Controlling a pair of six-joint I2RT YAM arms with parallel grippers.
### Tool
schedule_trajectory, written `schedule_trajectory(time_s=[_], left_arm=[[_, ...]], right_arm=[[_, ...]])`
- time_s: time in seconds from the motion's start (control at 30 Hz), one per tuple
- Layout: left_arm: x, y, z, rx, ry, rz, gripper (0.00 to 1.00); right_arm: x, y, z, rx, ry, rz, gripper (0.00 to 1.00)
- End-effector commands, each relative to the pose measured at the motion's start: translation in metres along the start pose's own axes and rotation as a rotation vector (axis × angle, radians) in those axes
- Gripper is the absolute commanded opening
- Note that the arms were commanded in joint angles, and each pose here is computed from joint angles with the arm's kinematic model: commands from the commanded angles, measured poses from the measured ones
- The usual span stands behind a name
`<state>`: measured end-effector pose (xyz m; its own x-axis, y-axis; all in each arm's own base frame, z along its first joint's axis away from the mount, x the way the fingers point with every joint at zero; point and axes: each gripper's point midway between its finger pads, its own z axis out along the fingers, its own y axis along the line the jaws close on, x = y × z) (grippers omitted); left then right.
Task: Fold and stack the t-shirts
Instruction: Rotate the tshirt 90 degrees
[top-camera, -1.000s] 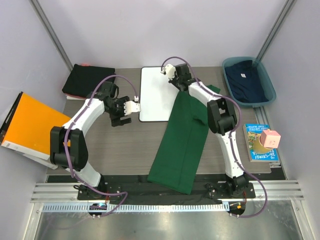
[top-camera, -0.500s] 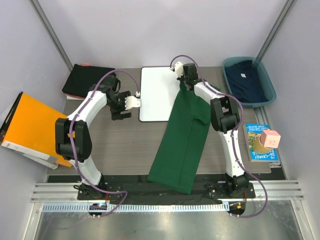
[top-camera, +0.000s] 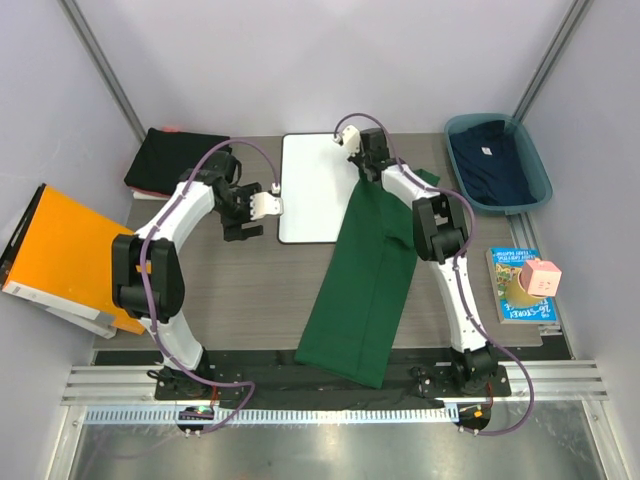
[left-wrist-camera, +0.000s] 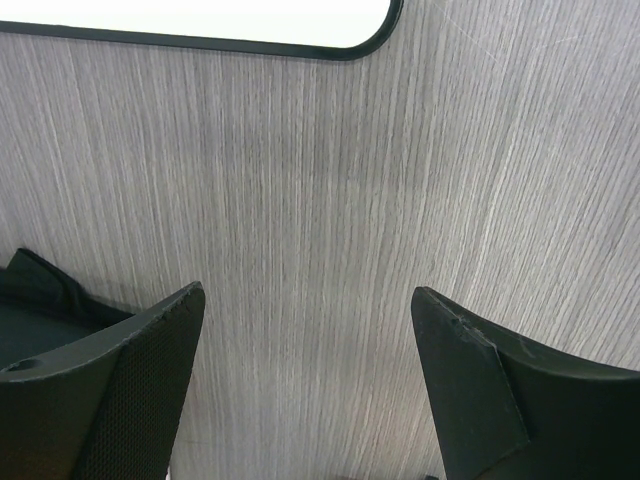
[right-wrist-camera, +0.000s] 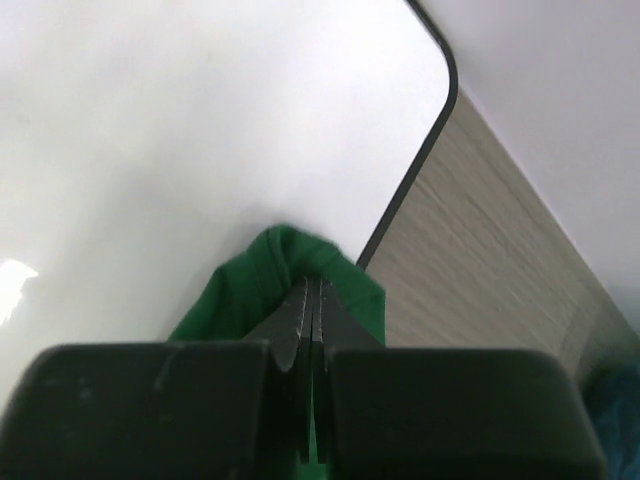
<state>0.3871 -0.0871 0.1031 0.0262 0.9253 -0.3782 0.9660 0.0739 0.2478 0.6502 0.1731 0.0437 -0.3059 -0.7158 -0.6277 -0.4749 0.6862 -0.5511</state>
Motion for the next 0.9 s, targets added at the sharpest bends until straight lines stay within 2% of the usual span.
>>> schedule_trajectory(time_s=[0.0,0.23,0.57,0.63,0.67,0.7,0.77,0.83,0.87], left_arm=[[-0.005,0.008,0.001,-0.018,-0.023,-0.004,0.84],[0.005,0.007,0.007,-0.026,0.012,-0.014,0.84],[0.001,0.004,0.015,-0.018,0.007,-0.014,0.84],[0.001,0.004,0.015,-0.024,0.01,-0.015,0.84],[0.0,0.005,0.017,-0.028,0.017,-0.016,0.84],[0.0,0.006,0.017,-0.038,0.021,-0.017,0.84],[0.001,0.012,0.018,-0.09,0.035,-0.034,0.84],[-0.002,0.022,0.02,-0.158,0.027,-0.041,0.86],[-0.005,0.026,0.017,-0.192,0.021,-0.063,0.87]], right_arm=[[-0.023,0.004,0.019,-0.006,-0.069,0.01,0.01],[-0.049,0.017,0.041,-0.011,-0.189,-0.058,0.01],[-0.112,0.107,0.031,-0.163,-0.385,-0.207,0.01],[-0.131,0.119,0.027,-0.138,-0.437,-0.246,0.01],[-0.127,0.119,0.032,-0.091,-0.422,-0.27,0.01],[-0.139,0.111,0.031,-0.029,-0.464,-0.261,0.01],[-0.138,0.091,0.033,0.101,-0.444,-0.228,0.08],[-0.154,0.062,0.023,0.223,-0.492,-0.178,0.13],[-0.152,0.046,0.019,0.282,-0.475,-0.151,0.27]])
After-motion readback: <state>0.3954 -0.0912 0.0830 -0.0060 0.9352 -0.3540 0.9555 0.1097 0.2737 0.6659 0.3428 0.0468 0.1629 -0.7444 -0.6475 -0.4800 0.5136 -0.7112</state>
